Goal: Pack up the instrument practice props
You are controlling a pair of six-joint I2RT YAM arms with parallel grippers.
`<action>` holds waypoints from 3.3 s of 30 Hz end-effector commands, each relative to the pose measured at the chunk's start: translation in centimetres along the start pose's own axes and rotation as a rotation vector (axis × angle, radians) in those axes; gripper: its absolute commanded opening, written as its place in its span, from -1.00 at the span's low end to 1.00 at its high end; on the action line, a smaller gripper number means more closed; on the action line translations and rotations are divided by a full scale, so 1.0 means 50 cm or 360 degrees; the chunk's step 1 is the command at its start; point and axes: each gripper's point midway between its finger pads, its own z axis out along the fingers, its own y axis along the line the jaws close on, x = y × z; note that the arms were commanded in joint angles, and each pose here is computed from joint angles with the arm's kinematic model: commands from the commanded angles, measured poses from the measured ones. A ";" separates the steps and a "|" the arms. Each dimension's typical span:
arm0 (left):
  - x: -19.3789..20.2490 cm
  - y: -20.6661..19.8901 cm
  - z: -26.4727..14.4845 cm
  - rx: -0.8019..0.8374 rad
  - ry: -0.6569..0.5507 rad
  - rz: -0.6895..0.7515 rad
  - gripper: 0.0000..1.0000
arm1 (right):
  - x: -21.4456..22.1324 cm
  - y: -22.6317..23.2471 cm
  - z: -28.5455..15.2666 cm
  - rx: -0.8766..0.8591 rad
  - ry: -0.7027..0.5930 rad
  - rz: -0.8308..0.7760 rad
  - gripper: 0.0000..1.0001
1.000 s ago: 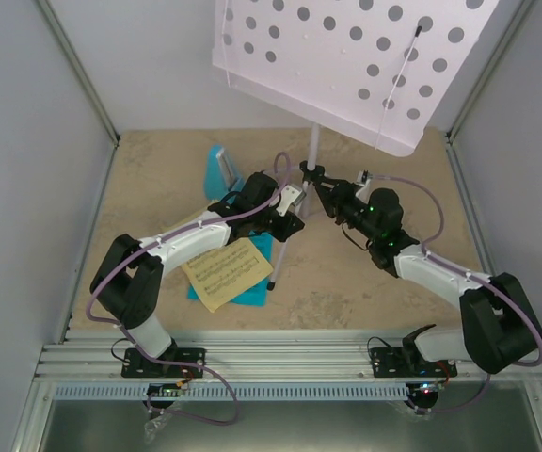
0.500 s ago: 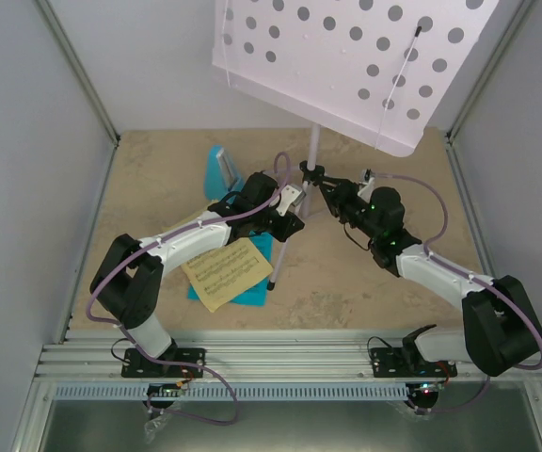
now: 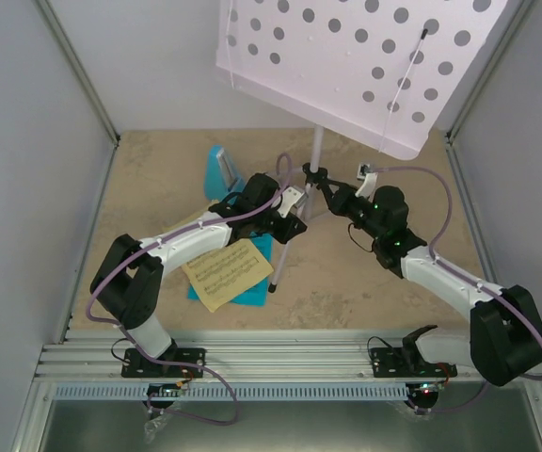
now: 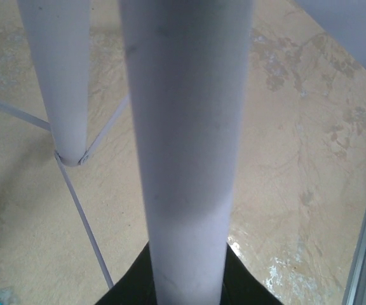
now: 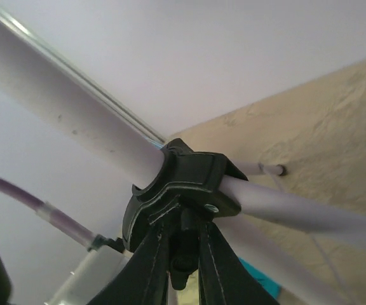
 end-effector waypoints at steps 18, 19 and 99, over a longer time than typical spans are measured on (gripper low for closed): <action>-0.070 -0.037 -0.043 0.0091 -0.0152 -0.0003 -1.00 | -0.019 0.065 -0.028 0.0620 -0.0031 -0.3028 -0.84; -0.072 -0.038 -0.043 0.0093 -0.0156 -0.0001 -1.00 | -0.021 0.057 -0.024 0.0692 -0.0003 -0.3108 -0.84; -0.066 -0.037 -0.038 0.0094 -0.0132 0.0001 -1.00 | 0.013 0.027 -0.030 -0.0354 0.0045 0.0956 -0.43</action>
